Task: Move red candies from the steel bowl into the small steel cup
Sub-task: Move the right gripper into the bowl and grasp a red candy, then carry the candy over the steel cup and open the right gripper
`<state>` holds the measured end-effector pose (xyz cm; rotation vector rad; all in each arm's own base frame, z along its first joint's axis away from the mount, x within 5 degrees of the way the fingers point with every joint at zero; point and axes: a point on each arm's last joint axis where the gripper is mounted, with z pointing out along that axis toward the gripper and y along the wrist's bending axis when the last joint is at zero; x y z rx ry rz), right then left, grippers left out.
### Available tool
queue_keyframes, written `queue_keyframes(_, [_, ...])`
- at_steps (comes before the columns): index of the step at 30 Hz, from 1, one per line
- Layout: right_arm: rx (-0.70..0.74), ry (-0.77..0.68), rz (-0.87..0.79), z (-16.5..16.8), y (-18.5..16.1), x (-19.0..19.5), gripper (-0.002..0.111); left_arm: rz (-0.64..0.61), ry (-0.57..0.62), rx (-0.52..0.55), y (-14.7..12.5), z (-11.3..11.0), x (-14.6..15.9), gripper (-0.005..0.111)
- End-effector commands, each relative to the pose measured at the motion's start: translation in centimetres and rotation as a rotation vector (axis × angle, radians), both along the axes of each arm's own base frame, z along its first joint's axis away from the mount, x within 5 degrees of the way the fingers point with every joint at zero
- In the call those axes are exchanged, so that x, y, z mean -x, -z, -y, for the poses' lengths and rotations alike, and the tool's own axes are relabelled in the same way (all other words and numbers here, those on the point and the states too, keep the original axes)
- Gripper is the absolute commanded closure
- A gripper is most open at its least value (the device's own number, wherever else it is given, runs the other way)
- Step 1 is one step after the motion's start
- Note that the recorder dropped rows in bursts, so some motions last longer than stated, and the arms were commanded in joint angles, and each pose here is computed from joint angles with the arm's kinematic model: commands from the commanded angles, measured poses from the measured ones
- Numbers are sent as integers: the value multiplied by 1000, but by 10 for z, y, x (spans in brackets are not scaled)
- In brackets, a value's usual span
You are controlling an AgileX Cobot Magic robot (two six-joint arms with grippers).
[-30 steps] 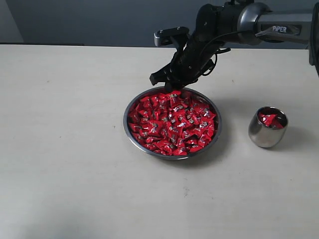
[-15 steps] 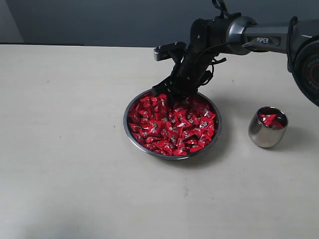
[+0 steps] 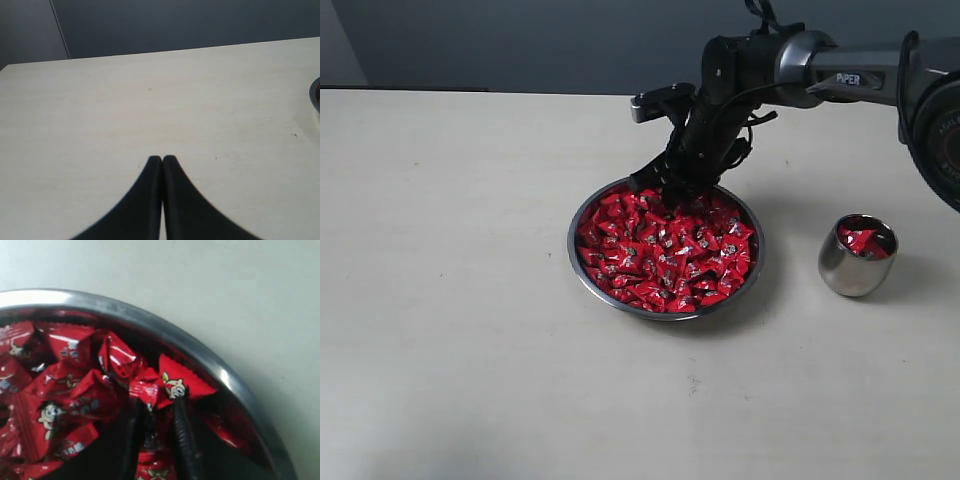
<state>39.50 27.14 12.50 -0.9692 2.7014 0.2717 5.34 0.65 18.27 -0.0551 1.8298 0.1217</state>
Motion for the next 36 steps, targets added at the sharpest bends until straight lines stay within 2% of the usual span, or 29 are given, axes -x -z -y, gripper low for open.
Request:
queue_keyframes(1, [-11, -9, 42, 2, -25, 0, 109, 11, 0, -2, 0, 0, 0, 106])
queue_keyframes(4, [-22, -10, 58, 3, -39, 2, 109, 11, 0, -2, 0, 0, 0, 106])
queue_keyframes(9, [0, -13, 17, 5, -39, 6, 109, 11, 0, -2, 0, 0, 0, 106])
queue_keyframes(17, [-25, 77, 43, 23, -64, 28, 109, 11, 0, -2, 0, 0, 0, 106])
queue_keyframes(24, [-27, 210, 85, 94, -81, 70, 109, 11, 0, -2, 0, 0, 0, 106])
queue_keyframes(28, [-65, 339, 143, 141, -105, 85, 109, 11, 0, -2, 0, 0, 0, 106])
queue_keyframes(31, [-72, 384, 179, 163, -125, 93, 109, 11, 0, -2, 0, 0, 0, 106])
queue_keyframes(36, [85, 465, 152, 188, -121, 94, 109, 11, 0, -2, 0, 0, 0, 106])
